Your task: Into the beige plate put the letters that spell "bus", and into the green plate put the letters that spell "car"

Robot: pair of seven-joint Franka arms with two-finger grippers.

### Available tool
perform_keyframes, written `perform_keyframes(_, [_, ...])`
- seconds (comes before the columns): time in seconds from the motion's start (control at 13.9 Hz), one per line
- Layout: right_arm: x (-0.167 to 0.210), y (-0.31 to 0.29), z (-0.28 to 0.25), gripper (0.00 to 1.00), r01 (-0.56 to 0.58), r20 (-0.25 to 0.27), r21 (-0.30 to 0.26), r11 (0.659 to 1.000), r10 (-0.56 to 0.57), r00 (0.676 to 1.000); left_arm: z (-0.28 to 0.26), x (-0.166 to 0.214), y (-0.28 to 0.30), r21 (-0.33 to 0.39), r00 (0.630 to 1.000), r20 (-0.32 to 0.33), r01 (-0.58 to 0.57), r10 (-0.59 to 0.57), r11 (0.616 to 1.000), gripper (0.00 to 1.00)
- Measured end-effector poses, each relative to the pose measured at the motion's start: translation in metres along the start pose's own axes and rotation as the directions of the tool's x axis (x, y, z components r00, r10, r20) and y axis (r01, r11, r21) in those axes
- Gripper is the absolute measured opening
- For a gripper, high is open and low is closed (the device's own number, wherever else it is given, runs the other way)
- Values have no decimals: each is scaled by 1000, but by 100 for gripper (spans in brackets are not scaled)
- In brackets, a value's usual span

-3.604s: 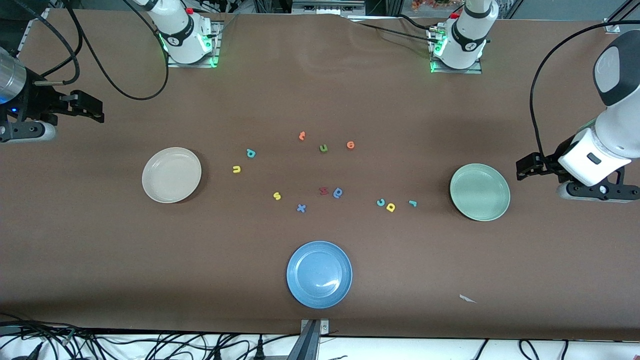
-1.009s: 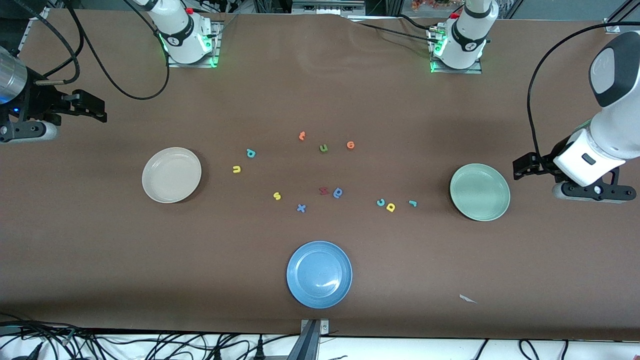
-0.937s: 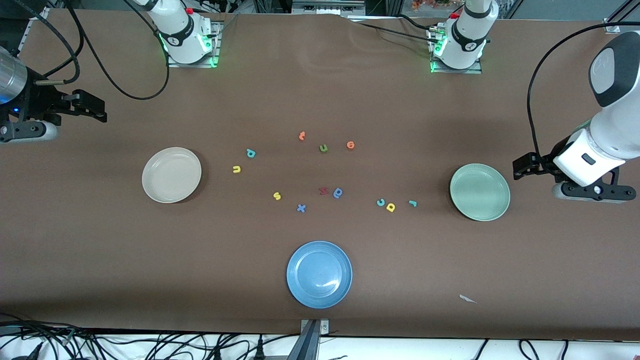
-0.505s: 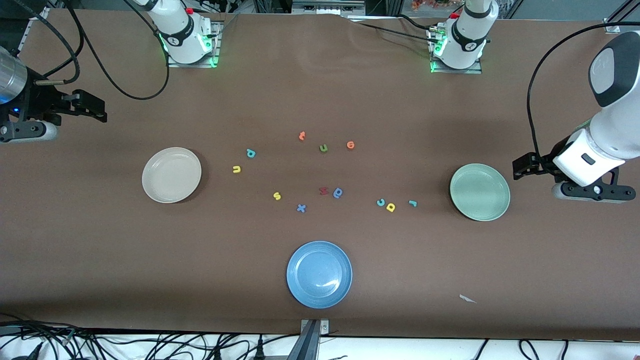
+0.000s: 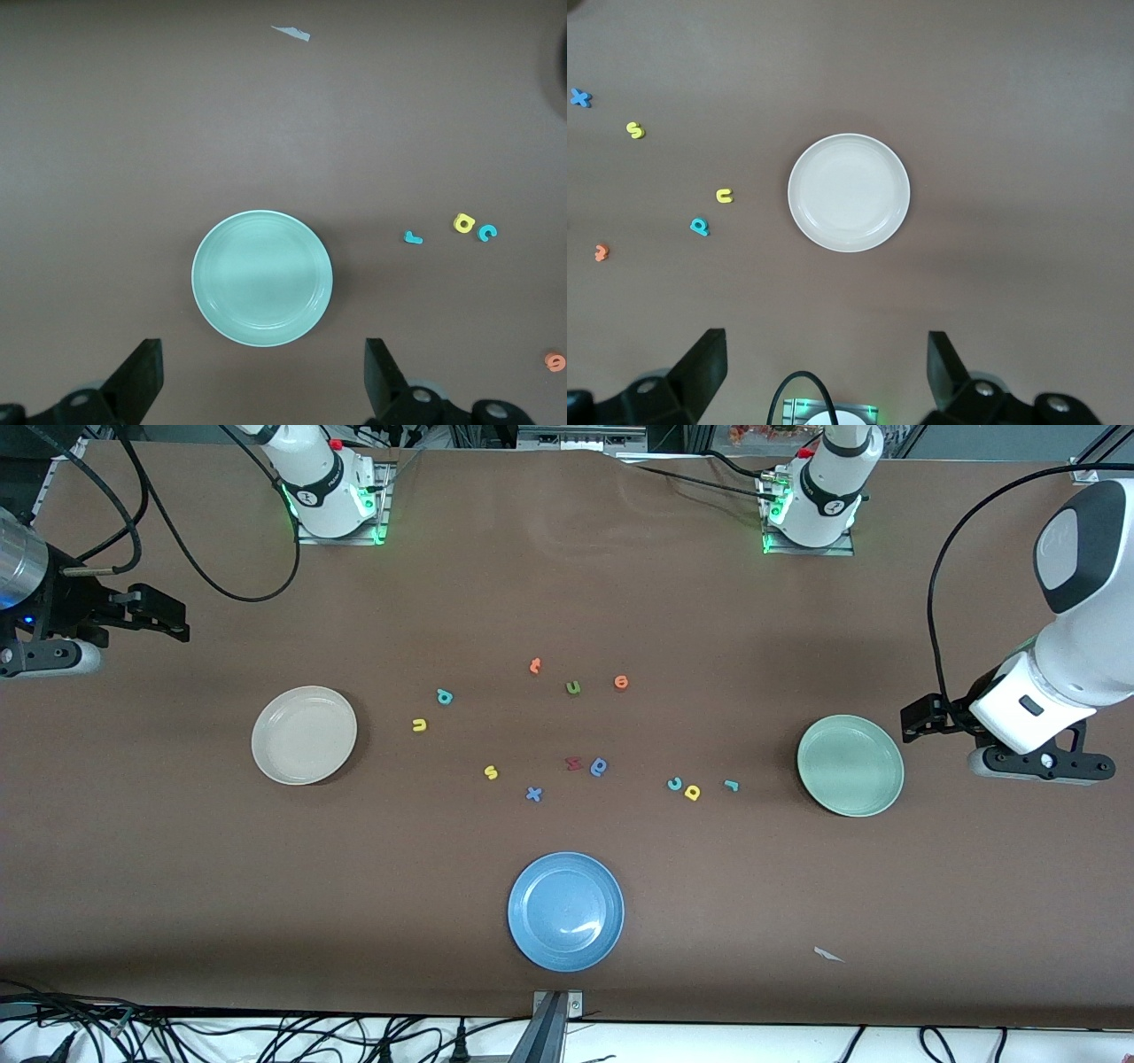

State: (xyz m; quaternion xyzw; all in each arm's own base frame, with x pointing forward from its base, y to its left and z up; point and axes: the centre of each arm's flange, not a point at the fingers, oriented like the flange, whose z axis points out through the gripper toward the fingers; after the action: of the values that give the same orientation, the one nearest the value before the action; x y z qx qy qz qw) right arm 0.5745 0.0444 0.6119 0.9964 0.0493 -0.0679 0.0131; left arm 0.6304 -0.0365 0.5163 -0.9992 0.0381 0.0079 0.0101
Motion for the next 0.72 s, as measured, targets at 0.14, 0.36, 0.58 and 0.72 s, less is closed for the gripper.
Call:
perform_keyframes(0.14, [0, 0, 0, 100, 0, 0, 0, 1000, 0, 1000, 0, 0, 0, 0, 1000, 0, 0, 0, 1000, 100])
perform_keyframes(0.36, [0, 0, 0, 100, 0, 0, 0, 1000, 0, 1000, 0, 0, 6, 0, 1000, 0, -7, 7, 1000, 100])
perform_keyframes(0.58, [0, 0, 0, 100, -1, -1, 0, 1000, 1, 1000, 0, 0, 10, 0, 1000, 0, -12, 12, 1000, 100])
perform_keyframes(0.72, [0, 0, 0, 100, -1, -2, 0, 1000, 1, 1000, -1, 0, 10, 0, 1000, -2, -12, 12, 1000, 100])
